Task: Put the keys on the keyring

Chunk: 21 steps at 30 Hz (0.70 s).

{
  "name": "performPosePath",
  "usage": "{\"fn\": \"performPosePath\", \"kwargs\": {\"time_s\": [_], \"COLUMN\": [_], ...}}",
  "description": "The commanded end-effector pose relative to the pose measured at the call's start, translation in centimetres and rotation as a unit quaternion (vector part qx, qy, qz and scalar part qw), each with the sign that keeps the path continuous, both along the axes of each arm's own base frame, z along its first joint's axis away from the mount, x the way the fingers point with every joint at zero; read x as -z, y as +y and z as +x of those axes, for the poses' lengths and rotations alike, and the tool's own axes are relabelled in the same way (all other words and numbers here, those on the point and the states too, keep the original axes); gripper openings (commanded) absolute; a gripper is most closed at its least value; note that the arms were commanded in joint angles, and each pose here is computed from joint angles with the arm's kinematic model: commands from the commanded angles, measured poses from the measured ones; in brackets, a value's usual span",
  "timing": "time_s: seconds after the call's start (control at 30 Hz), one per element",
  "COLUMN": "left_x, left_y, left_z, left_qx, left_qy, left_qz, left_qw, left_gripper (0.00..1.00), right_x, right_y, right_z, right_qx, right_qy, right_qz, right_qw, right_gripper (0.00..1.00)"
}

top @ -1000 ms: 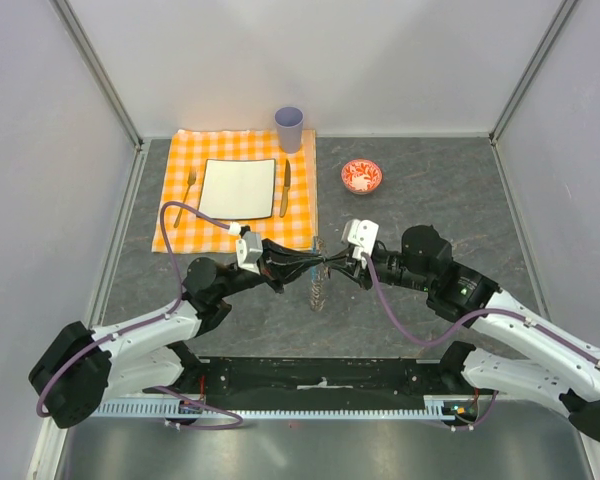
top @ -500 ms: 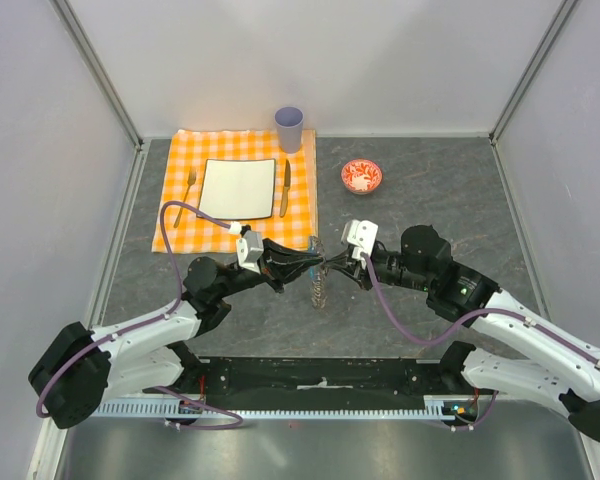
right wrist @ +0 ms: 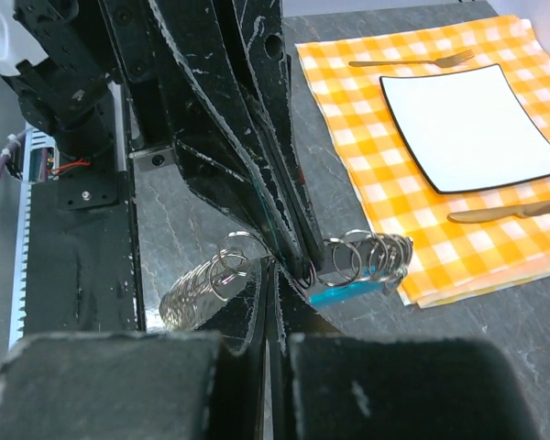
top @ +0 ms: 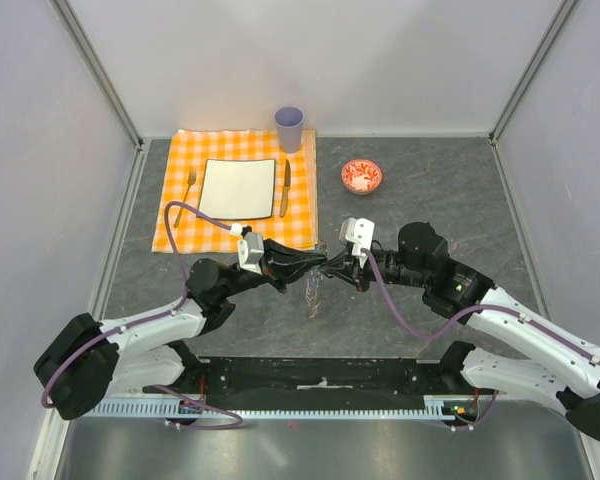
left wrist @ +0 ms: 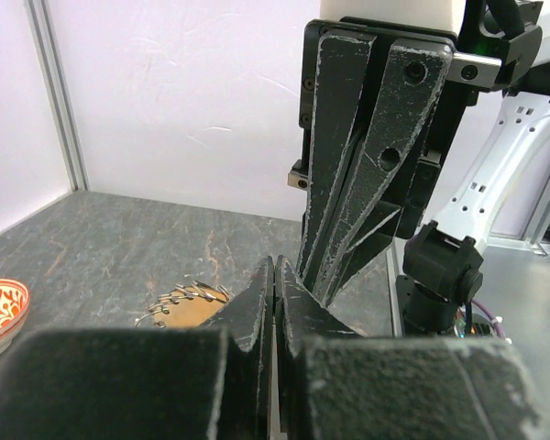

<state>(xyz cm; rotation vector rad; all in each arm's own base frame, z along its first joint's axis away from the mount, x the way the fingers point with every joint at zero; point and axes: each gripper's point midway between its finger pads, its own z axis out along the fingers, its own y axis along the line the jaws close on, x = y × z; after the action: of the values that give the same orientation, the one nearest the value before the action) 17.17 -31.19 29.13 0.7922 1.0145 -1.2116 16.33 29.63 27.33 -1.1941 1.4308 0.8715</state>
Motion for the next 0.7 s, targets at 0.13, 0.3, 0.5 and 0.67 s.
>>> {"fn": "performPosePath", "kwargs": {"time_s": [0.13, 0.3, 0.5, 0.67], "left_x": [-4.2, -4.4, -4.2, -4.0], "left_y": [0.1, 1.1, 1.9, 1.9], "left_z": [0.3, 0.3, 0.0, -0.4], "left_qx": [-0.018, -0.040, -0.052, -0.042], "left_qy": [-0.038, -0.041, -0.047, -0.047], "left_qz": [-0.070, -0.077, -0.077, -0.076], "left_qw": [0.997, 0.995, 0.995, 0.995], "left_gripper": [0.02, 0.02, 0.02, 0.02], "right_x": [-1.7, -1.5, -2.8, -3.1], "right_y": [1.4, -0.9, -3.5, -2.7], "right_z": [-2.3, -1.1, 0.1, 0.4], "right_qx": [-0.060, 0.007, 0.067, 0.030], "right_qy": [0.014, -0.003, -0.024, -0.011], "right_qz": [0.048, 0.025, 0.023, 0.030], "right_qw": [0.997, 1.000, 0.997, 0.999], "right_gripper": [0.00, 0.26, 0.33, 0.32]}}
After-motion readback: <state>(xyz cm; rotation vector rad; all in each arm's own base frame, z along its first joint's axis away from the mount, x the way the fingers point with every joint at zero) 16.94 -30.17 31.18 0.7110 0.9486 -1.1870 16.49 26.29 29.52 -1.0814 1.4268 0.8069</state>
